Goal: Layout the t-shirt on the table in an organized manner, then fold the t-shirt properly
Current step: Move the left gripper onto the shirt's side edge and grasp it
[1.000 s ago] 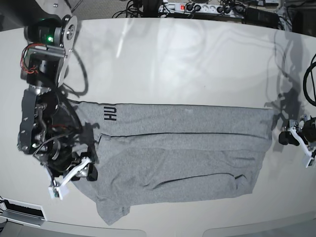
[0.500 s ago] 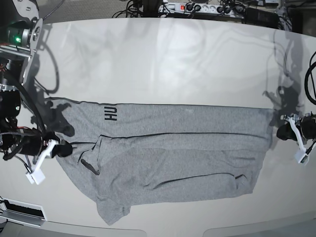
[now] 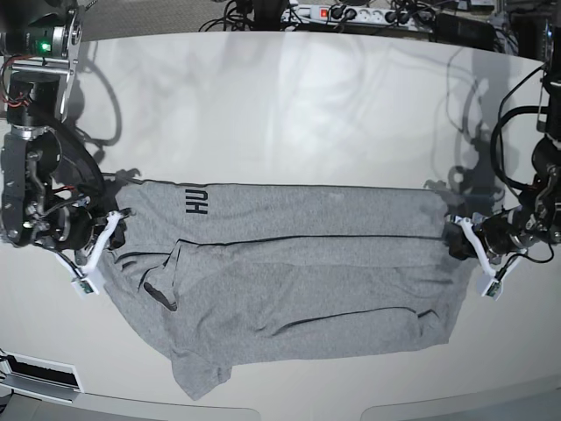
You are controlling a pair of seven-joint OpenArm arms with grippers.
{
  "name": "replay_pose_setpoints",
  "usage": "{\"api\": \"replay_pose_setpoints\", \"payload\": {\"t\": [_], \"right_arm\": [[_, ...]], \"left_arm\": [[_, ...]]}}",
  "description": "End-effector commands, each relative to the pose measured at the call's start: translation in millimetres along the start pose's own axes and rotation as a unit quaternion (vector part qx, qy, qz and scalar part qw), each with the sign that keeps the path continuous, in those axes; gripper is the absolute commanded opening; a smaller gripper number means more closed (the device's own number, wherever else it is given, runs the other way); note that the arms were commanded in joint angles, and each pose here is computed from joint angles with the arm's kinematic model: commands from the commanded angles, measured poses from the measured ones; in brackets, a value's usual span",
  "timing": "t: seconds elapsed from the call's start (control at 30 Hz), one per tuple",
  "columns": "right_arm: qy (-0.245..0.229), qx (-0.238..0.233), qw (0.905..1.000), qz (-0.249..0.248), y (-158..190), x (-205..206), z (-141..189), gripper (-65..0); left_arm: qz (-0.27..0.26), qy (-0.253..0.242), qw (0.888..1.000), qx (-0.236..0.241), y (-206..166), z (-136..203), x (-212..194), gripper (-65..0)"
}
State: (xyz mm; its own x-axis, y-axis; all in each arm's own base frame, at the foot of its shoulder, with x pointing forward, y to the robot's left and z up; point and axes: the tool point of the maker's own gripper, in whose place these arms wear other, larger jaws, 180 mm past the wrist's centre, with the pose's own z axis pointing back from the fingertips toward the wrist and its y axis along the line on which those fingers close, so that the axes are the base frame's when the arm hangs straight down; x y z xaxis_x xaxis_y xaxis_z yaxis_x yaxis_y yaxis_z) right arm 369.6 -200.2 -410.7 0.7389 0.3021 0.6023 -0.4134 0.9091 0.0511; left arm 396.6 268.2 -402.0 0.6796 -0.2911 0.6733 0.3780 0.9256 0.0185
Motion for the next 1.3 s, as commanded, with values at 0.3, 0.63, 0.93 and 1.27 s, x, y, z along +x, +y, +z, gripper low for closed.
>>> {"api": "replay_pose_setpoints", "payload": {"t": [0.3, 0.63, 0.93, 1.27], "right_arm": [[0.010, -0.070, 0.9959, 0.057, -5.5, 11.1, -9.0, -65.0], [0.024, -0.043, 0.9975, 0.051, 0.7, -17.5, -22.9, -65.0], [0.022, -0.059, 0.9969, 0.048, -10.5, -13.4, -18.2, -65.0], [0.004, -0.047, 0.9989, 0.004, -10.4, -1.1, -25.4, -65.0]], "left_arm": [[0.003, -0.011, 0.999, 0.030, 11.0, -12.7, -7.4, -65.0], [0.005, -0.002, 1.000, 0.017, 6.4, -23.7, -39.1, -65.0], [0.020, -0.028, 0.999, 0.024, 20.8, -19.6, 2.1, -65.0], [0.032, -0.028, 0.998, 0.050, 23.8, -30.2, 13.9, -65.0]]}}
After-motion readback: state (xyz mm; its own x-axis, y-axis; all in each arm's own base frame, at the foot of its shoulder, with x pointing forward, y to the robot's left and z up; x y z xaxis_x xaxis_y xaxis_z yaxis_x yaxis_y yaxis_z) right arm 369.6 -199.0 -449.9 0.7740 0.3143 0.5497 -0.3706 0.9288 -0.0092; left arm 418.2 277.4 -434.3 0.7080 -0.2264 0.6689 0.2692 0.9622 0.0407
